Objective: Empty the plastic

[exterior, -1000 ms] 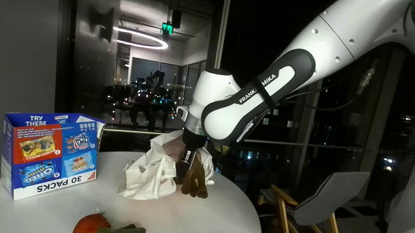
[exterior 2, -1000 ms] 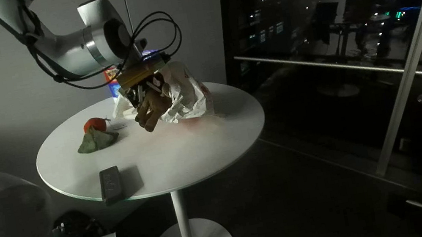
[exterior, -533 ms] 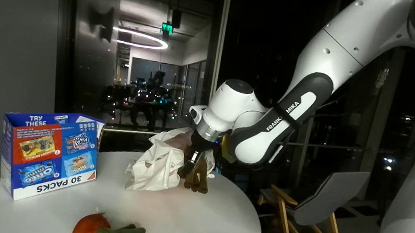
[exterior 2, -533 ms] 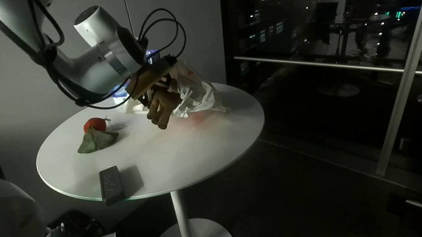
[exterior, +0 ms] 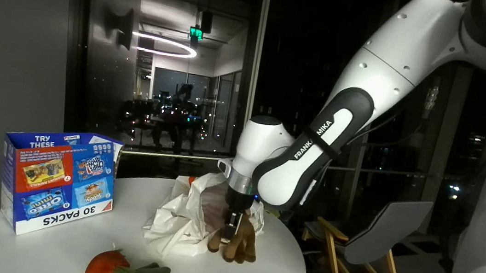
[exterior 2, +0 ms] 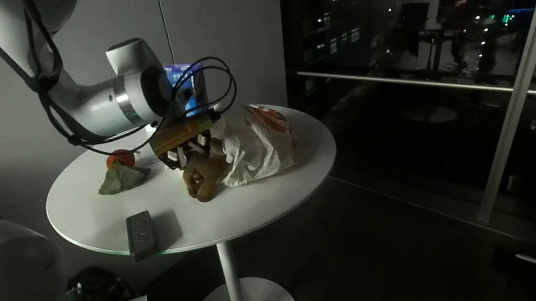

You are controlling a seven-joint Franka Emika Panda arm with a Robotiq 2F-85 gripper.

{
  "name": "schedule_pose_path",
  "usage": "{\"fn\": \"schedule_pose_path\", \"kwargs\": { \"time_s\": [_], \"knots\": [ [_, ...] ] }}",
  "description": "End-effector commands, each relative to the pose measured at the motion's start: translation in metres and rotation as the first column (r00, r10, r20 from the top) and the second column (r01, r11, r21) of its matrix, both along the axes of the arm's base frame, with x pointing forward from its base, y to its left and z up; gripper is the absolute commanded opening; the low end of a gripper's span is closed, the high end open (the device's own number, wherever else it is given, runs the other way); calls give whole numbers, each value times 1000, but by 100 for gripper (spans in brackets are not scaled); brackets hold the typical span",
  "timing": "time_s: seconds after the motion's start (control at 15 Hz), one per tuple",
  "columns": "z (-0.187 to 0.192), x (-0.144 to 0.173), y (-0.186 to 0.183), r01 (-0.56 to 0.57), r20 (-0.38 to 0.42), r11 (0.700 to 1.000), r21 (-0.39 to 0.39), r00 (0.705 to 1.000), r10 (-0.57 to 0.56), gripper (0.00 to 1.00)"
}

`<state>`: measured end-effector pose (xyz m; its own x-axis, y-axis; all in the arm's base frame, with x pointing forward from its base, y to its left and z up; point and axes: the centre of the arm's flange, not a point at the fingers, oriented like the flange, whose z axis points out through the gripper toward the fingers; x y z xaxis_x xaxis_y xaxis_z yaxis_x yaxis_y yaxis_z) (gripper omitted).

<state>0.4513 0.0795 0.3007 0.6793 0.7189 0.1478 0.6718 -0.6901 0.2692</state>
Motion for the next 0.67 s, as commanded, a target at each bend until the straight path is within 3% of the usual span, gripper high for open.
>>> {"fn": "schedule_pose_path", "kwargs": {
  "time_s": [0.0,0.07,0.27,0.47,0.53,0.6],
  "knots": [
    [22,-8,-4,-33,-100,999,19,994,35,92],
    [24,-13,-3,-51,-72,999,2,996,51,98],
    [38,-19,-4,-50,37,994,-94,998,53,100],
    [52,-19,-9,-7,24,988,-154,1000,11,100],
    [52,-18,-10,3,12,986,-166,1000,-1,95],
    [52,-18,-12,10,-25,983,-181,1000,-15,76]
  ]
}}
